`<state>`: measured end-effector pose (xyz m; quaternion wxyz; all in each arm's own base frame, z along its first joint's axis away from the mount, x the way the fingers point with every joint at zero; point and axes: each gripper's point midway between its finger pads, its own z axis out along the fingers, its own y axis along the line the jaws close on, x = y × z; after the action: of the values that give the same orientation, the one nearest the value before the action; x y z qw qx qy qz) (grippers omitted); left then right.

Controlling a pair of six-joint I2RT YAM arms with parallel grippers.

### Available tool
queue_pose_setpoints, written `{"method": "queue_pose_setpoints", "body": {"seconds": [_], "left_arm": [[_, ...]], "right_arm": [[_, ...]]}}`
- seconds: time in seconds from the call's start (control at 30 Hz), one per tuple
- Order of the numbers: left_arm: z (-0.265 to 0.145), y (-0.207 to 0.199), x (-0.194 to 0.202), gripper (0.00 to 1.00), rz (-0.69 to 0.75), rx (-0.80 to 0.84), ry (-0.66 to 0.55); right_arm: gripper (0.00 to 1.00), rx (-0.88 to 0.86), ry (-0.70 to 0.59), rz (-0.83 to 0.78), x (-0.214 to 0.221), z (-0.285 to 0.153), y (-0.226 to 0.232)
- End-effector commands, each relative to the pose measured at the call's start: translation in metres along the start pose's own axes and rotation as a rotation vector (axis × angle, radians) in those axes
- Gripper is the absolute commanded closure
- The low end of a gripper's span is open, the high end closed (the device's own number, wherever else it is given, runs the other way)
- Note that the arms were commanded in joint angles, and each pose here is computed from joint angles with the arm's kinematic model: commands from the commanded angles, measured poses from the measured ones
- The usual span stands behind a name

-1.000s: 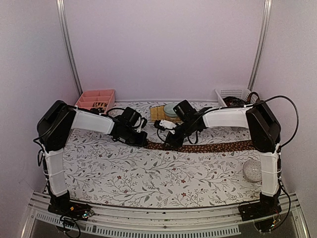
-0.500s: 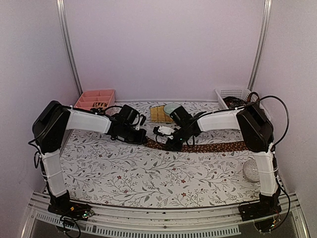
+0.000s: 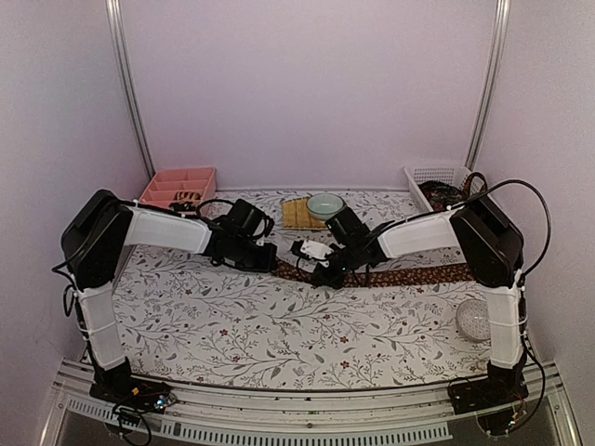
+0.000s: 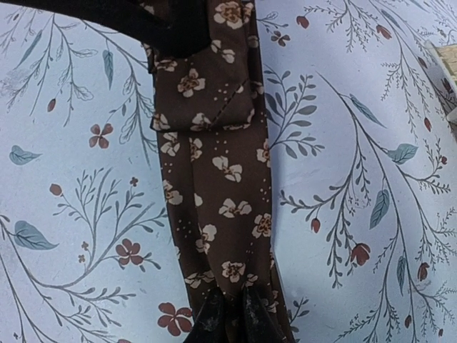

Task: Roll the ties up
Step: Roll the tie at the center of the board.

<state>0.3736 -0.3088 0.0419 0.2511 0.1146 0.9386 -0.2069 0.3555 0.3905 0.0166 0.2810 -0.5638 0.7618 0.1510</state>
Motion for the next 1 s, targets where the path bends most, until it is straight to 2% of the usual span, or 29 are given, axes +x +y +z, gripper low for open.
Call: {"method": "queue_pose_setpoints", "body": {"seconds": [0.0, 0.23, 0.47, 0.63, 0.7, 0.77, 0.9, 0.97], "left_arm": [[-0.004, -0.012, 0.003, 1.0, -0.009, -0.031, -0.032], [-0.006, -0.026, 0.02, 1.0, -0.032, -0.047, -0.026], [-0.005, -0.034, 0.023, 1.0, -0.036, -0.057, -0.016], [-0.007, -0.039, 0.024, 1.0, -0.028, -0.049, -0.014], [-0.008, -0.039, 0.024, 1.0, -0.027, -0.051, -0.012], [-0.008, -0.038, 0.025, 1.0, -0.02, -0.06, -0.011], [-0.008, -0.036, 0.025, 1.0, 0.007, -0.094, -0.002], [-0.009, -0.033, 0.025, 1.0, 0.022, -0.121, 0.004]], "right_arm": [[0.93, 0.019, 0.164, 0.007, 0.053, -0.015, 0.021], [0.97, 0.046, 0.095, -0.015, 0.043, -0.048, 0.033], [0.96, 0.048, 0.069, -0.061, 0.037, -0.054, 0.052], [0.75, 0.042, 0.024, -0.047, 0.009, -0.067, 0.049], [0.64, 0.006, 0.0, -0.029, -0.006, -0.077, 0.052], [0.58, -0.049, -0.03, 0.009, -0.025, -0.087, 0.057], [0.58, -0.175, -0.058, 0.129, -0.05, -0.093, 0.07], [0.63, -0.221, -0.068, 0.212, -0.057, -0.091, 0.07]]}}
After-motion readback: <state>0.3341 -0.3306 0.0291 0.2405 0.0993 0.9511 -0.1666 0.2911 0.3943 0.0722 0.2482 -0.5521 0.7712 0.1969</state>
